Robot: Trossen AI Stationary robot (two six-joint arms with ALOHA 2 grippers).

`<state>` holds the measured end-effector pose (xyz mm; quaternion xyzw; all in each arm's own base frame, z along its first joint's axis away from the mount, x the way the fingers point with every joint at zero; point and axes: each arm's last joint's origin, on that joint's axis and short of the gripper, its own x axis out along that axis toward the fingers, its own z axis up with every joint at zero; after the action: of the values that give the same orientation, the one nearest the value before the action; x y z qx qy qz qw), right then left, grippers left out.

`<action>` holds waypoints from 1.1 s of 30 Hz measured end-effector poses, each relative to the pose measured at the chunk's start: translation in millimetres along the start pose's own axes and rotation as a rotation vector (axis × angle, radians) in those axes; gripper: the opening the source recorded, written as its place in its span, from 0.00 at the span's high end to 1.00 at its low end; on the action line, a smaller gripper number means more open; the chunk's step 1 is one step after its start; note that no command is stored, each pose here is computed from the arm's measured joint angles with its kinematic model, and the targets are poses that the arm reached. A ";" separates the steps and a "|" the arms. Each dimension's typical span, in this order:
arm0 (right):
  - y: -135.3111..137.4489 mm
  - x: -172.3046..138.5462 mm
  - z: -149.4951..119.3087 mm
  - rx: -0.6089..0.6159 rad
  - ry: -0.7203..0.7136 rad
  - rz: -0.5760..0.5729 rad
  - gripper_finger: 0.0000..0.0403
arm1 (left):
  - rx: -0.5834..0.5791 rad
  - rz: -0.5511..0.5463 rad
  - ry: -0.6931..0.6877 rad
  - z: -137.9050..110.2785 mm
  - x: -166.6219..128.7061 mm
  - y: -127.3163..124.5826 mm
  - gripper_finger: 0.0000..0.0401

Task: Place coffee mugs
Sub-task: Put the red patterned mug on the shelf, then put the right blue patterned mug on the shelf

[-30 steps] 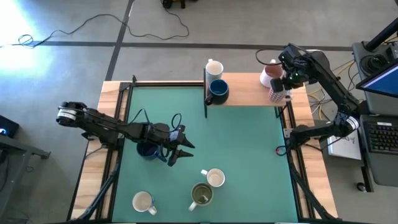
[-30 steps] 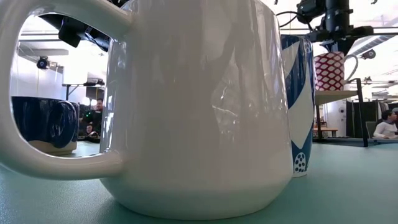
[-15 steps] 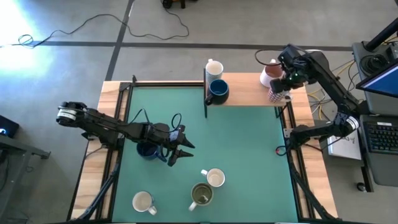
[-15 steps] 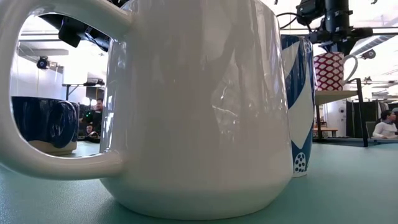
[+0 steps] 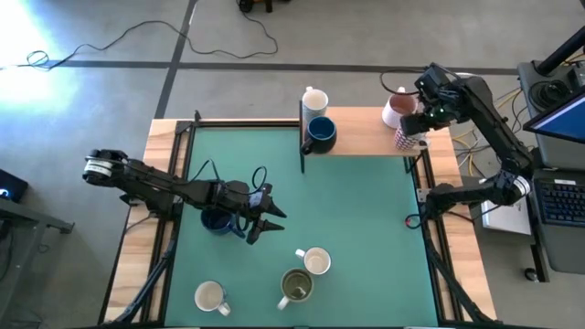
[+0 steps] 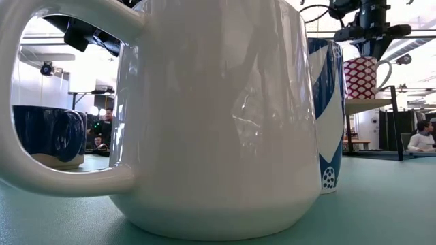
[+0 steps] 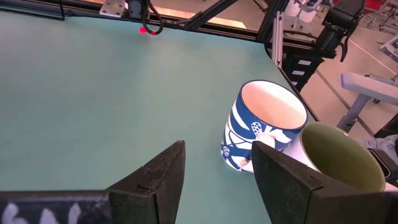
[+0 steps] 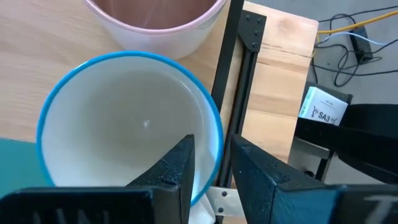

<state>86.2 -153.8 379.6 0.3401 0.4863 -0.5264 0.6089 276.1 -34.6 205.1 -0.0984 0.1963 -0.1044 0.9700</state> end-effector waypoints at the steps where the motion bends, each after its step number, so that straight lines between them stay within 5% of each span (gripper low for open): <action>1: -0.8 -1.8 -1.6 0.001 -0.007 0.004 0.77 | 0.000 0.000 0.000 0.0 0.0 0.0 0.58; 22: -8.5 -26.2 -22.0 -0.021 -0.153 0.141 0.79 | 0.000 0.000 -0.001 0.1 -0.1 0.1 0.58; 29: 5.6 -36.2 -20.9 -0.054 -0.209 0.460 0.79 | 0.002 -0.001 -0.012 1.1 -0.1 -0.1 0.58; 33: 20.3 -38.4 -22.6 -0.086 -0.219 0.529 0.81 | 0.005 -0.006 -0.035 3.5 -0.1 -0.6 0.58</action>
<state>101.6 -116.6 407.5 0.3701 0.3341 -0.3620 0.7877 277.2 -34.6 208.4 -0.0983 0.1786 -0.1059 0.9733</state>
